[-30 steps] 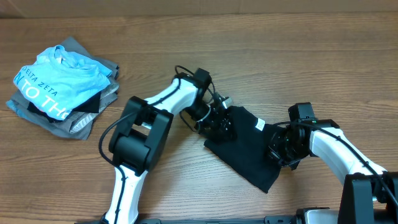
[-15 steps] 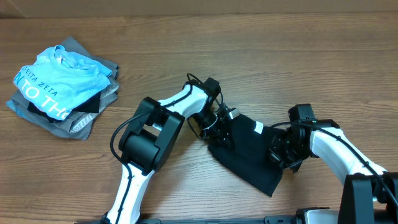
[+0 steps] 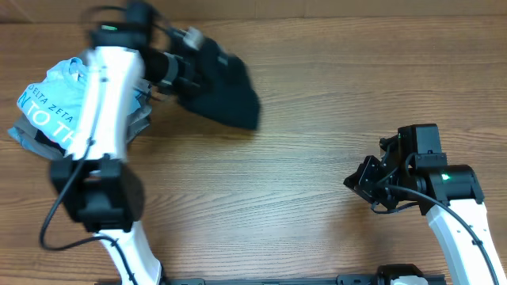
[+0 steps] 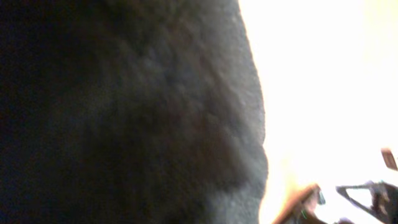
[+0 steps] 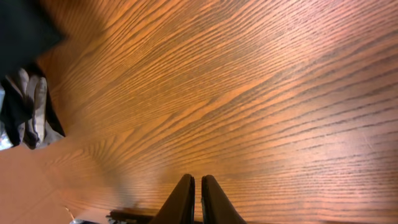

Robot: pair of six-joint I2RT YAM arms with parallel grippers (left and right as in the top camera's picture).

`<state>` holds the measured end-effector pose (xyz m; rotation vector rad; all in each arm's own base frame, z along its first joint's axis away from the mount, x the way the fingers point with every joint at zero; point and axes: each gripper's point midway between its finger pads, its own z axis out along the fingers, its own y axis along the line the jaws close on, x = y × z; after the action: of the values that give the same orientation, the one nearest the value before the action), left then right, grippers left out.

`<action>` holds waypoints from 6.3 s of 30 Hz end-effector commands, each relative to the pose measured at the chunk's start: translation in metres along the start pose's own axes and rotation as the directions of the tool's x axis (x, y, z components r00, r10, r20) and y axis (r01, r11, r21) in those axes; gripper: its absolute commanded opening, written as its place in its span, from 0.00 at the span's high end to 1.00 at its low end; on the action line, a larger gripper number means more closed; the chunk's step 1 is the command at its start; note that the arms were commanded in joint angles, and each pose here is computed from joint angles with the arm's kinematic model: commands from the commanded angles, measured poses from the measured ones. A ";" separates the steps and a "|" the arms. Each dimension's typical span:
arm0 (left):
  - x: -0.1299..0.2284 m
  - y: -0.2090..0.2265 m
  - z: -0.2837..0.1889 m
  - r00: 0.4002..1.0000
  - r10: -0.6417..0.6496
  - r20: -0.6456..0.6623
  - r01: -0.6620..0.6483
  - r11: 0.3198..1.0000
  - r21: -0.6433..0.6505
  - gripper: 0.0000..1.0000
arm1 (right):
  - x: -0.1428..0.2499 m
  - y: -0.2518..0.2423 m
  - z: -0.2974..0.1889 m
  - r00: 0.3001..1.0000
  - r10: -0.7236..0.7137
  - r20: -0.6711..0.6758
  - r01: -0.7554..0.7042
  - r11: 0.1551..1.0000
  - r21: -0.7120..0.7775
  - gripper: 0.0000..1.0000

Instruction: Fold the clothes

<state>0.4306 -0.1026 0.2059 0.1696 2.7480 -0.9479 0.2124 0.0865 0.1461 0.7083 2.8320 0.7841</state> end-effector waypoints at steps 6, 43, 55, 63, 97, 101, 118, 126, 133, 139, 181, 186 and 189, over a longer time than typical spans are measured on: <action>-0.018 0.137 -0.116 0.948 -0.145 0.282 0.207 0.956 -0.205 0.96 | 0.001 0.004 -0.006 1.000 -0.018 0.011 0.018 1.000 -0.017 0.91; 0.020 0.166 -0.251 0.858 -0.126 0.498 0.377 0.812 -0.446 0.96 | 0.001 -0.003 -0.006 0.999 -0.040 0.018 0.040 0.999 0.024 0.85; 0.069 0.324 -0.131 0.758 -0.544 0.359 0.652 0.649 -0.393 0.96 | 0.004 -0.006 -0.006 1.000 -0.028 0.003 0.028 0.999 0.033 0.85; 0.055 0.293 -0.145 0.750 -0.546 0.373 0.623 0.772 -0.124 0.84 | -0.003 0.000 -0.007 0.998 -0.046 0.034 0.045 0.999 0.013 0.84; 0.150 -0.067 -0.271 0.807 0.256 0.532 0.053 0.866 -0.498 0.00 | -0.002 0.123 -0.206 0.671 -0.430 0.604 0.592 0.801 -0.089 0.00; 0.148 -0.065 -0.270 0.811 0.251 0.529 0.055 0.867 -0.495 0.00 | 0.000 0.121 -0.204 0.680 -0.430 0.594 0.586 0.805 -0.089 0.00; 0.142 -0.058 -0.266 0.825 0.231 0.516 0.061 0.871 -0.487 0.00 | 0.008 0.120 -0.229 -0.028 -0.678 0.735 0.812 0.413 0.412 0.00; 0.142 -0.058 -0.266 0.825 0.230 0.516 0.061 0.871 -0.487 0.00 | 0.002 0.056 -0.122 0.004 -0.693 0.721 0.811 0.424 0.403 0.00; 0.142 -0.058 -0.266 0.825 0.230 0.516 0.061 0.871 -0.487 0.00 | -0.002 0.020 -0.062 0.009 -0.689 0.724 0.812 0.428 0.397 0.00; 0.142 -0.058 -0.266 0.825 0.230 0.516 0.061 0.871 -0.487 0.00 | 0.005 0.015 -0.034 -0.046 -0.660 0.750 0.850 0.368 0.376 0.00; 0.163 -0.124 -0.271 0.510 0.645 0.569 -0.184 0.728 -0.661 0.00 | 0.004 0.015 -0.015 -0.074 -0.638 0.767 0.875 0.328 0.357 0.00; 0.169 -0.102 -0.238 0.403 0.682 0.610 -0.189 0.714 -0.674 0.00 | 0.004 0.015 -0.015 -0.074 -0.638 0.767 0.875 0.328 0.357 0.00; 0.176 -0.083 -0.213 0.385 0.685 0.618 -0.189 0.714 -0.674 0.00 | 0.004 0.015 -0.015 -0.074 -0.638 0.767 0.875 0.328 0.357 0.00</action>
<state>0.2096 -0.0293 0.4097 0.2639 1.7166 -0.0275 0.2114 0.0934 0.1652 -0.5904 1.5938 0.3450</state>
